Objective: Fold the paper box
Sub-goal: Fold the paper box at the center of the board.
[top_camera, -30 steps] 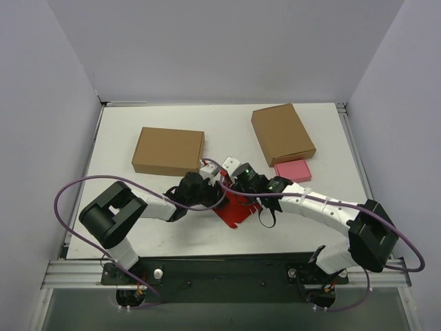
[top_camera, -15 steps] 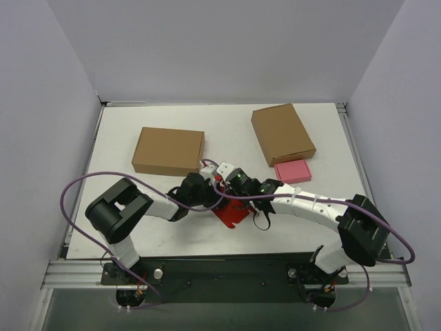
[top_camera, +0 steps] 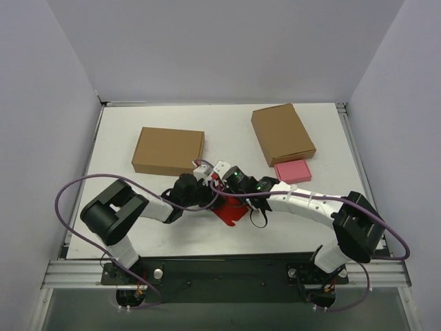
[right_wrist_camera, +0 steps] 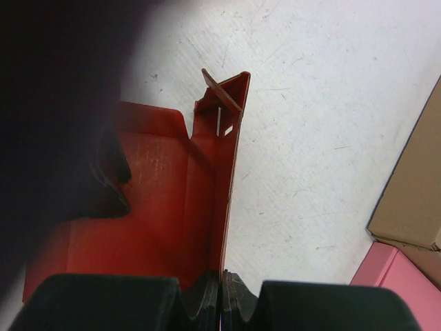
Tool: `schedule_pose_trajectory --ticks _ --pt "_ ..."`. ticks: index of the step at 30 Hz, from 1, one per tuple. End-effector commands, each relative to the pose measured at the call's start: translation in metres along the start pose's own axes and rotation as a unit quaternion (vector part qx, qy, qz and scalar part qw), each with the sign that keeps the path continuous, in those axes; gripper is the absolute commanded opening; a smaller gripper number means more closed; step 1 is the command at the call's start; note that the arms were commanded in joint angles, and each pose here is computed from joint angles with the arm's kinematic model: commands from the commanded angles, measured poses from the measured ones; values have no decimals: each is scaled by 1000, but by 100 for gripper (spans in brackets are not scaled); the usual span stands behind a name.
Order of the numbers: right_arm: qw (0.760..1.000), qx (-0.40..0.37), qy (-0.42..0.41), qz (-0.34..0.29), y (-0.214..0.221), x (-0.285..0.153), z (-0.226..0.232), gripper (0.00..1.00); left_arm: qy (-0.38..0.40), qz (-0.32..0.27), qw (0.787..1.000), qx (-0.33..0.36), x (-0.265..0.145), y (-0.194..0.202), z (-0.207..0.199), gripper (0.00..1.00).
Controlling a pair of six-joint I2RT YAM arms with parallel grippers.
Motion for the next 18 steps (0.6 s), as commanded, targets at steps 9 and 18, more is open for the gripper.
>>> schedule_pose_trajectory --ticks 9,18 --pt "995 -21 -58 77 36 3 21 0 7 -86 996 -8 -45 -68 8 43" --pt "996 -23 -47 78 37 4 16 0 28 -142 989 -25 -36 -139 -19 46"
Point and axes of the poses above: each gripper's point midway between its finger pads, its own x axis out along the fingers, its own z axis along the line the jaws close on, y = z × x, the point moved 3 cm from there along -x, back along the fingers, and after that the axes turned 2 degrees about x, right-handed, at the moved point
